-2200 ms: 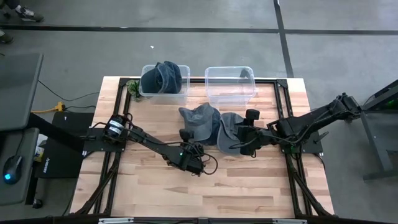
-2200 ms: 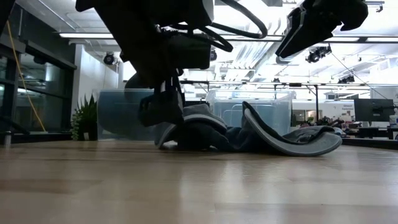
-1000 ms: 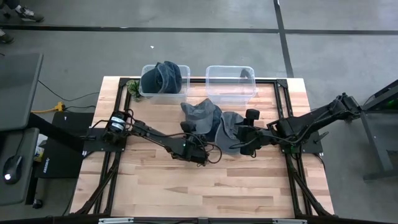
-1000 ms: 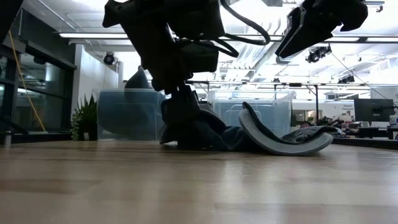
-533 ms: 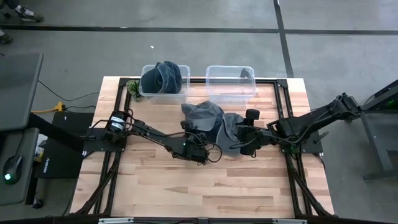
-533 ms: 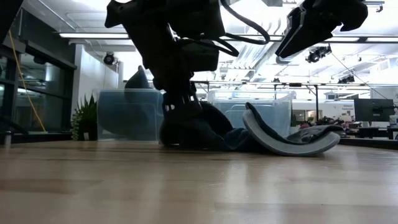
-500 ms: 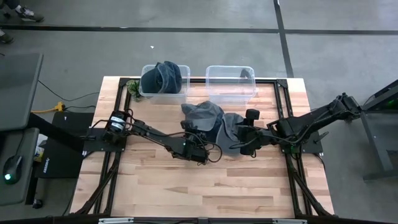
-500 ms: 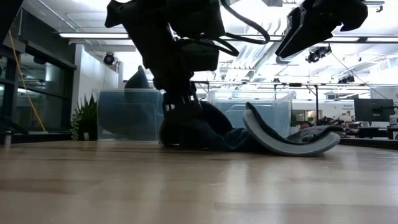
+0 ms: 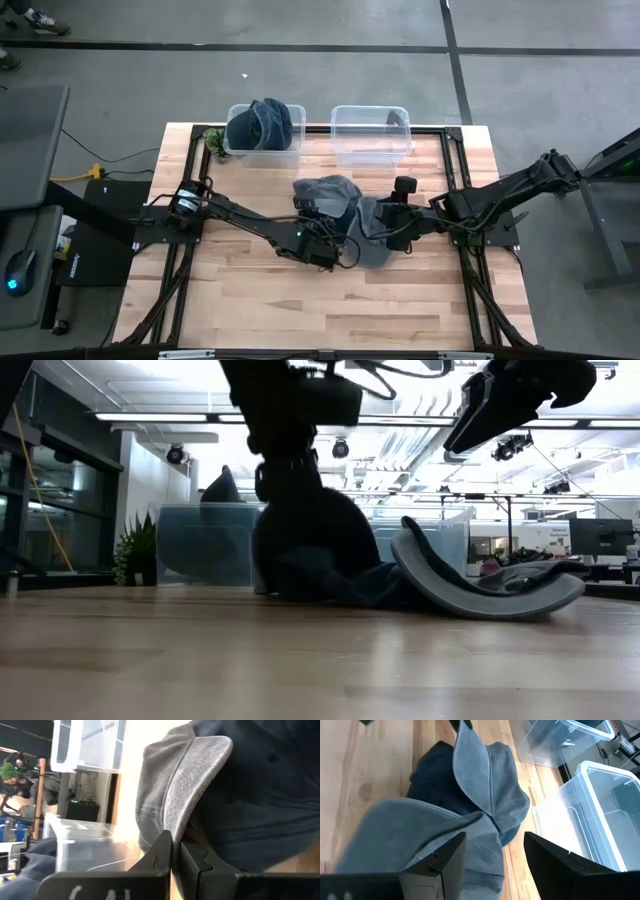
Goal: Pick & Place hat
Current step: Put the left top gray cap into the right transparent bin
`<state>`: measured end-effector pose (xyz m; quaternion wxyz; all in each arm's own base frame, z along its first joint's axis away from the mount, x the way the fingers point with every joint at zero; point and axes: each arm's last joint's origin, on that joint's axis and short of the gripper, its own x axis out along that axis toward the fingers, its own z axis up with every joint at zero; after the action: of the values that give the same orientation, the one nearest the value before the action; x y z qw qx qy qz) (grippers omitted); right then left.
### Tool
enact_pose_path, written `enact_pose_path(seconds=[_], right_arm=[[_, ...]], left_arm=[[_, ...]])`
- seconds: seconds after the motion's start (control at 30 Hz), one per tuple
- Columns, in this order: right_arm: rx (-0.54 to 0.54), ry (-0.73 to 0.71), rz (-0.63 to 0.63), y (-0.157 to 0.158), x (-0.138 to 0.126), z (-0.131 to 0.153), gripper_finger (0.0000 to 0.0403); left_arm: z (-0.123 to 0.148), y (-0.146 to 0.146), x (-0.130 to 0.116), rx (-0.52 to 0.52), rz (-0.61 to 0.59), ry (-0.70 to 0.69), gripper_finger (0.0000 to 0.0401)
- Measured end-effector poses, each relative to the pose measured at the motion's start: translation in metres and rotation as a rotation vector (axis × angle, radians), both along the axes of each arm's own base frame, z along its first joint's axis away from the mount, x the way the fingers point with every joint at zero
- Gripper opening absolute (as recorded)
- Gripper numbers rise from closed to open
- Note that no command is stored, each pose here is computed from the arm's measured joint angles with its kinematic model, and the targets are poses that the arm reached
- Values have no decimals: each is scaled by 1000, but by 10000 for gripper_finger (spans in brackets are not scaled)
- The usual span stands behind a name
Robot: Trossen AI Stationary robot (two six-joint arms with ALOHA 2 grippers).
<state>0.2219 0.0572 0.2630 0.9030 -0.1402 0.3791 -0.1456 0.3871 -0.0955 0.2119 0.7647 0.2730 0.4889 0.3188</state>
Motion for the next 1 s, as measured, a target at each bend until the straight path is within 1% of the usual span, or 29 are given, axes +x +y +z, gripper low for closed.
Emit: enact_pose_path(seconds=[0.23,0.6,0.77,0.9,1.0], right_arm=[[-2,0,-1,0,0,0,193],[-9,3,5,0,0,0,193],[-41,-1,-9,-1,0,0,193],[-90,-1,-20,-2,0,1,193],[-104,1,-20,-2,0,1,193]], left_arm=[[21,-1,-3,90,10,30,6],[53,-1,-1,146,-11,44,5],[67,0,-2,162,-15,58,5],[71,0,-2,175,-43,95,5],[74,0,-2,190,-72,128,5]])
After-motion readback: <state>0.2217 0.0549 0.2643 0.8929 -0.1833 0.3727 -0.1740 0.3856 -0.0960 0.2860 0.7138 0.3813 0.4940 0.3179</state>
